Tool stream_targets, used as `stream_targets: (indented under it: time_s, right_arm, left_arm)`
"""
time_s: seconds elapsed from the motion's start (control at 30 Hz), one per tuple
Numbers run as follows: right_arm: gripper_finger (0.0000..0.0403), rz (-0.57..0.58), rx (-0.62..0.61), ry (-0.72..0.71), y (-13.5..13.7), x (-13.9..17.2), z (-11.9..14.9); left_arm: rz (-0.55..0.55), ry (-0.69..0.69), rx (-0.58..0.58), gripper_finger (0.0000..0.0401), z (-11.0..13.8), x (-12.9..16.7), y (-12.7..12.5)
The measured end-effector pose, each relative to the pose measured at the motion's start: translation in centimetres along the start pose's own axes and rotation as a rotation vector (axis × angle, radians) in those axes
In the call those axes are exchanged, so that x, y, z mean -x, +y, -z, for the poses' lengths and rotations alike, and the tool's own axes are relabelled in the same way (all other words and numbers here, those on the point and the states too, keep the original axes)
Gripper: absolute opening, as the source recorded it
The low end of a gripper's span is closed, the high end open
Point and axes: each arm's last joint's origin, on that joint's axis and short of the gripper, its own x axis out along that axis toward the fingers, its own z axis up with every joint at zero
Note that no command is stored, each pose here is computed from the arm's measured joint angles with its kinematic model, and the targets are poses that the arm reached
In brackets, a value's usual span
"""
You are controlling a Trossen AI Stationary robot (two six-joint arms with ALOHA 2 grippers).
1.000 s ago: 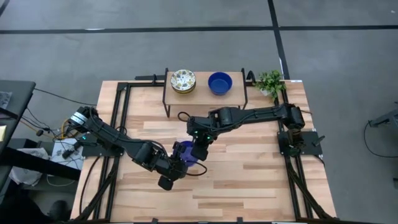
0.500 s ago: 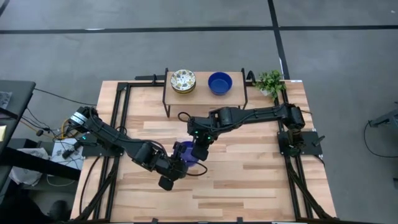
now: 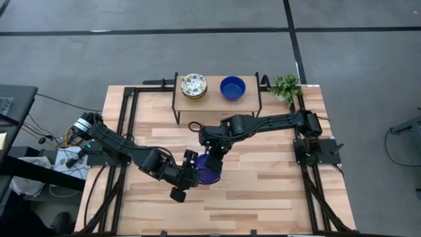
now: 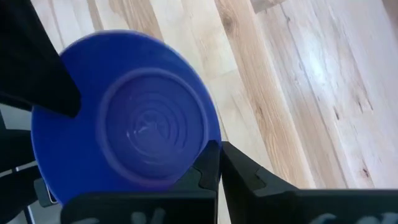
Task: Pick & Place Mini bowls
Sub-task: Stack the blue bowl on top of the blue bowls on the shelf
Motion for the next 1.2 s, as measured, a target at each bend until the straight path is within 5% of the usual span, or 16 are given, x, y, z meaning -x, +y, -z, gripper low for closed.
stream_targets:
  time_s: [0.4, 0.63, 0.87, 1.2]
  right_arm:
    - [0.0001, 0.065, 0.004, 0.079, -0.5, 0.1, 0.8]
    - [0.0001, 0.098, 0.001, 0.136, -1.8, 0.9, 1.2]
    - [0.0, 0.093, -0.02, 0.086, -3.4, 4.0, 1.2]
    - [0.0, 0.151, -0.106, -0.079, -7.7, 10.8, 1.7]
  left_arm:
    - [-0.003, -0.061, 0.027, 0.0187, -0.1, 2.3, 0.7]
    - [0.008, -0.15, 0.225, 0.0187, 0.4, 6.5, 2.1]
    - [0.024, -0.214, 0.351, 0.0179, 1.5, 9.5, 3.0]
    - [0.045, -0.277, 0.416, 0.0183, 6.3, 10.2, 2.9]
